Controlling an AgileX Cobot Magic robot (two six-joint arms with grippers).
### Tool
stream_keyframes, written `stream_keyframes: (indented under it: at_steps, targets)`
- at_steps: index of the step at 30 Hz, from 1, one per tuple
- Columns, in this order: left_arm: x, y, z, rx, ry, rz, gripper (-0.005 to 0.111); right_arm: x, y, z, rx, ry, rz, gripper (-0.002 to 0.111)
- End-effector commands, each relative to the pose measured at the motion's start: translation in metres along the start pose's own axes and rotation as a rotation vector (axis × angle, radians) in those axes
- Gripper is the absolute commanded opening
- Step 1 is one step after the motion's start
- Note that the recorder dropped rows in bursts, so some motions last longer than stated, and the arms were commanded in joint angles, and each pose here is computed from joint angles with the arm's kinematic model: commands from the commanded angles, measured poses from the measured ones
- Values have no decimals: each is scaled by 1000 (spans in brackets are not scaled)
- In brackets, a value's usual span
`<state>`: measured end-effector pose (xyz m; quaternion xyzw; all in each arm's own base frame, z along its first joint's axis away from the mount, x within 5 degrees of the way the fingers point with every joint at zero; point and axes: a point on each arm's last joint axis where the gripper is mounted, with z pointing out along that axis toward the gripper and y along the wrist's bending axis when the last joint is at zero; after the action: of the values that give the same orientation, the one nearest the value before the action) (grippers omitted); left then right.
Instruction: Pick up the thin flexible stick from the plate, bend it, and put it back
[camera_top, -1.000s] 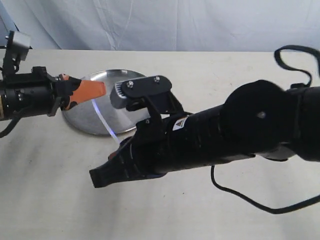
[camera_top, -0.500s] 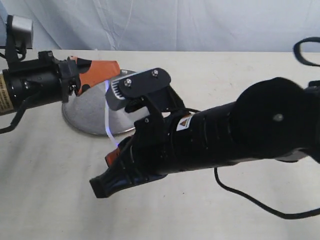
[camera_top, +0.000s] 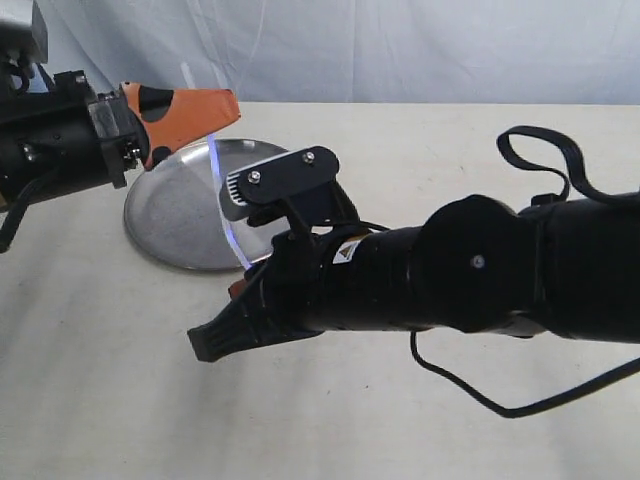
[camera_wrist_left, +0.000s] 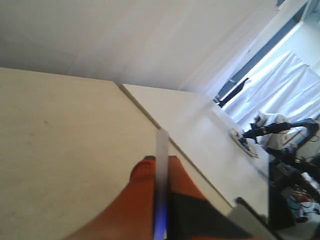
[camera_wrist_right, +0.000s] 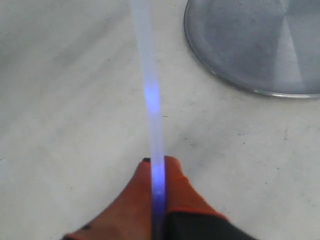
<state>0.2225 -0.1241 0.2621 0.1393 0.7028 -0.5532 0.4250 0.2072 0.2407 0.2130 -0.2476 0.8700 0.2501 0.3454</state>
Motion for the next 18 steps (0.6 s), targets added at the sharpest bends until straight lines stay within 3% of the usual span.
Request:
stream_keyframes:
  at_steps: [1,4,7,12,18]
  targets:
    - [16,19,-2,-199,132,52,0,-22,3,-24,-7,-121,6,0]
    - [18,31,-5,-326,168,76,0,-24,10,-39,-64,-112,20,0]
    - [23,33,-6,-335,235,135,0,-33,12,-56,-72,-181,22,0]
    - [26,20,-3,-192,248,75,0,-48,9,-76,-27,-337,31,-1]
    - [16,2,1,-9,130,-37,0,-38,8,-58,-34,-245,22,-1]
